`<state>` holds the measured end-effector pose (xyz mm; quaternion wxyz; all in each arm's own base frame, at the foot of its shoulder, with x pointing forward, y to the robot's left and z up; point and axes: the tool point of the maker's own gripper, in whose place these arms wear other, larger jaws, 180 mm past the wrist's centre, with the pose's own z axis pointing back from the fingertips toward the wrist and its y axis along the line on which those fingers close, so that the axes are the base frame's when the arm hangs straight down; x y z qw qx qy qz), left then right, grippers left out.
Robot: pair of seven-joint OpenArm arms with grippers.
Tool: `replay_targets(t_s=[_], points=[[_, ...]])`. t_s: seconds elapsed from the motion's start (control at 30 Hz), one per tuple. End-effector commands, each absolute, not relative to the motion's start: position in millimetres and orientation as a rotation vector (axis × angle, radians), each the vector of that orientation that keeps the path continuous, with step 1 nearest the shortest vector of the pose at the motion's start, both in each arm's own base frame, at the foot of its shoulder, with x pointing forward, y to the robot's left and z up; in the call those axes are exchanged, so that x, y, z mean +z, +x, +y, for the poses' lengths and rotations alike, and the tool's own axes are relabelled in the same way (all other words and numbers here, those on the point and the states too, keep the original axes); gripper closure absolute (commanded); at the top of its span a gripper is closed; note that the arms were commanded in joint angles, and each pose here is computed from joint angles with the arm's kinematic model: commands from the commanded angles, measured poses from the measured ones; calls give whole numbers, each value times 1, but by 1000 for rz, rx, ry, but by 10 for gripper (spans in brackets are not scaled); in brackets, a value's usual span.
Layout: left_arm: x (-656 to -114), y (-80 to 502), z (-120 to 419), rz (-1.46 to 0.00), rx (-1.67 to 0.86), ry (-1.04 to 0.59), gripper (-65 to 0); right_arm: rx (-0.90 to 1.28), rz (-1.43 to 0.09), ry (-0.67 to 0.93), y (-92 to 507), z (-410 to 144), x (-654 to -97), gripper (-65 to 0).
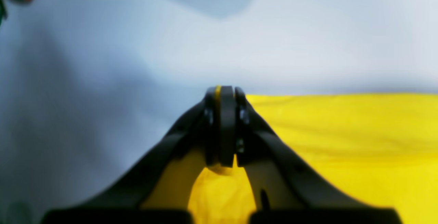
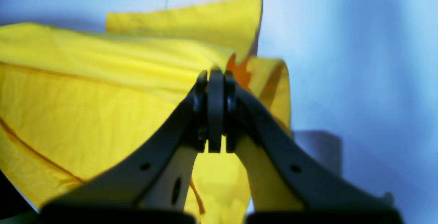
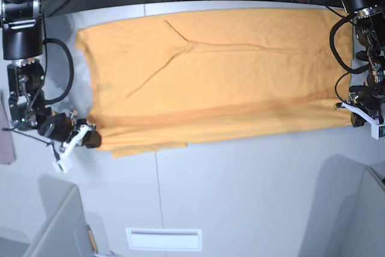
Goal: Fold the T-shirt properly
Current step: 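Fold the hem over toward the collar with both grippers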
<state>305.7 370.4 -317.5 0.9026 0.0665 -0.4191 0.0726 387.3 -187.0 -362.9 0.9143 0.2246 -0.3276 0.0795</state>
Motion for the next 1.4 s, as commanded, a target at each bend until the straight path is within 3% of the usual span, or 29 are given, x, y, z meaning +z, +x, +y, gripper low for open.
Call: replay_targets(t_s=[0.0,0.6,1.37], points=[[-298,310,375,-915,131,170,0,173,-711,461,394,-190,-349,0],[-292,281,360,-935,117,184,0,137,-666,450,340,-207,-358,0],[-313,233,344,-834,62,193,0,107,-637,434,281,-213,-356,0]])
